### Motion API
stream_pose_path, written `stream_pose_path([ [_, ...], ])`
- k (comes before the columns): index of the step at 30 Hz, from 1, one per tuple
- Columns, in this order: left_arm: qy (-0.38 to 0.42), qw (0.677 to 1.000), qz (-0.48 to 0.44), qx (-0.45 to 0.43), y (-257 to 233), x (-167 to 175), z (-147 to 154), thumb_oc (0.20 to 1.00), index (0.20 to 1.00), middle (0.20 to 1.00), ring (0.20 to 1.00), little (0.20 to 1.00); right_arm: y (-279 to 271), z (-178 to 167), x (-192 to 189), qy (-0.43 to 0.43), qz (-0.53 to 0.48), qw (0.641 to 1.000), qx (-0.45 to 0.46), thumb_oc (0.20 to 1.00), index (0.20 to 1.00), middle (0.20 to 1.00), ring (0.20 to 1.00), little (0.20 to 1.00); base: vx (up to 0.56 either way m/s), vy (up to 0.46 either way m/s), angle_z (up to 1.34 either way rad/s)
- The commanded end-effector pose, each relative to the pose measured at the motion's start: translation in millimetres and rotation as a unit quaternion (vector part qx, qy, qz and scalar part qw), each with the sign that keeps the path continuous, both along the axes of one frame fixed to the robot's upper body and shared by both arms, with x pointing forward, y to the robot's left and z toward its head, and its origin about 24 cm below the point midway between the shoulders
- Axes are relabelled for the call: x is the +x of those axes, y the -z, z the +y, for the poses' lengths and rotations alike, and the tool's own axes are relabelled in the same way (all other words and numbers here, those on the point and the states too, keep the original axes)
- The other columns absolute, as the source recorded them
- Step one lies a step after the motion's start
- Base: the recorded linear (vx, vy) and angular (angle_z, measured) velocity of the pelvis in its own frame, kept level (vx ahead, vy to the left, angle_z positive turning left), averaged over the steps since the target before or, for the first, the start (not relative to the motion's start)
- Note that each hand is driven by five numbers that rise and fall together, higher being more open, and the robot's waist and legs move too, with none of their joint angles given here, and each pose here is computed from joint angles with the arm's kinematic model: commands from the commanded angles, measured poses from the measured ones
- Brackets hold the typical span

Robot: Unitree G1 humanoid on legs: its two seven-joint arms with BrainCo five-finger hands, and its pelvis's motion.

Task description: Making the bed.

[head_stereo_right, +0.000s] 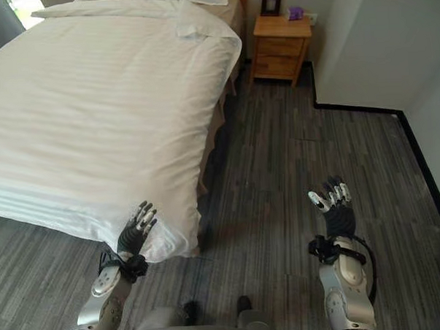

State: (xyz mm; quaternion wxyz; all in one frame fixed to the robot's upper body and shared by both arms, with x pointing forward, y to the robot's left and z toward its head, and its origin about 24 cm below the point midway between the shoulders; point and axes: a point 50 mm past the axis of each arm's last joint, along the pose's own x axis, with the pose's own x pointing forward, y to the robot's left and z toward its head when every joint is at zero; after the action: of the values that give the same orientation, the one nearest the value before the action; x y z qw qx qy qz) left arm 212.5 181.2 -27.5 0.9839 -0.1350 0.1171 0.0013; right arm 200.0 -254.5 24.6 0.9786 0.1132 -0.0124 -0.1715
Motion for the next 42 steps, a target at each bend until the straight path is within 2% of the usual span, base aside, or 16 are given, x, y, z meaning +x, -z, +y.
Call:
stream_pose_path([
  [1,-0.056,0.993,-0.098,0.037,-39,12,35,1.000,1.000,1.000,1.000,1.000,-36,18,17,-0.026,-0.101,0.994,-0.022,1.000,1.000,1.000,1.000,1.000,-0.06,0.029,-0.08],
  [6,-0.080,0.985,-0.149,0.030,-61,20,37,1.000,1.000,1.000,1.000,1.000,-35,24,17,-0.047,-0.085,0.994,-0.058,1.000,1.000,1.000,1.000,1.000,-0.09,0.052,0.04],
  [11,-0.088,0.990,-0.107,0.033,-43,9,40,1.000,1.000,1.000,1.000,1.000,-21,34,17,-0.060,-0.067,0.996,-0.002,1.000,1.000,1.000,1.000,1.000,0.02,0.098,0.04],
  [16,-0.089,0.992,-0.090,0.027,-37,8,40,1.000,1.000,1.000,1.000,1.000,-27,35,18,-0.069,-0.072,0.995,-0.022,1.000,1.000,1.000,1.000,1.000,-0.03,0.056,0.00],
  [20,-0.061,0.992,-0.102,0.050,-45,17,36,1.000,1.000,1.000,1.000,1.000,-31,38,20,-0.075,-0.081,0.994,-0.021,1.000,1.000,1.000,1.000,1.000,-0.06,-0.025,-0.12],
  [23,-0.048,0.990,-0.121,0.059,-53,22,35,1.000,1.000,1.000,1.000,1.000,-33,31,18,-0.057,-0.076,0.994,-0.059,1.000,1.000,1.000,1.000,1.000,0.00,-0.164,-0.24],
  [24,-0.051,0.989,-0.124,0.068,-55,22,37,1.000,1.000,1.000,1.000,1.000,-30,30,19,-0.045,-0.073,0.995,-0.047,1.000,1.000,1.000,1.000,1.000,0.00,-0.222,-0.22],
  [29,-0.095,0.985,-0.118,0.085,-55,20,53,1.000,1.000,1.000,1.000,1.000,-28,33,23,-0.028,-0.087,0.996,0.023,1.000,1.000,1.000,1.000,1.000,-0.01,-0.194,-0.35],
  [31,-0.126,0.981,-0.110,0.093,-54,14,67,1.000,1.000,1.000,1.000,1.000,-29,30,21,-0.033,-0.087,0.995,0.022,1.000,1.000,1.000,1.000,1.000,0.01,-0.351,-0.21],
  [34,-0.146,0.980,-0.112,0.081,-54,14,71,1.000,1.000,1.000,1.000,1.000,-31,24,19,-0.032,-0.087,0.996,0.014,1.000,1.000,1.000,1.000,1.000,-0.03,-0.287,0.05],
  [38,-0.136,0.982,-0.122,0.051,-56,21,58,1.000,1.000,1.000,1.000,1.000,-28,6,13,-0.002,-0.072,0.997,0.005,1.000,1.000,1.000,1.000,1.000,-0.05,-0.235,0.33],
  [41,-0.100,0.984,-0.142,0.028,-62,24,40,1.000,1.000,1.000,1.000,1.000,-36,-1,17,-0.026,-0.061,0.995,-0.070,1.000,1.000,1.000,1.000,1.000,-0.02,-0.112,0.29],
  [42,-0.088,0.985,-0.144,0.028,-63,27,35,1.000,1.000,1.000,1.000,1.000,-35,0,19,-0.029,-0.061,0.996,-0.066,1.000,1.000,1.000,1.000,1.000,-0.01,-0.086,0.21],
])
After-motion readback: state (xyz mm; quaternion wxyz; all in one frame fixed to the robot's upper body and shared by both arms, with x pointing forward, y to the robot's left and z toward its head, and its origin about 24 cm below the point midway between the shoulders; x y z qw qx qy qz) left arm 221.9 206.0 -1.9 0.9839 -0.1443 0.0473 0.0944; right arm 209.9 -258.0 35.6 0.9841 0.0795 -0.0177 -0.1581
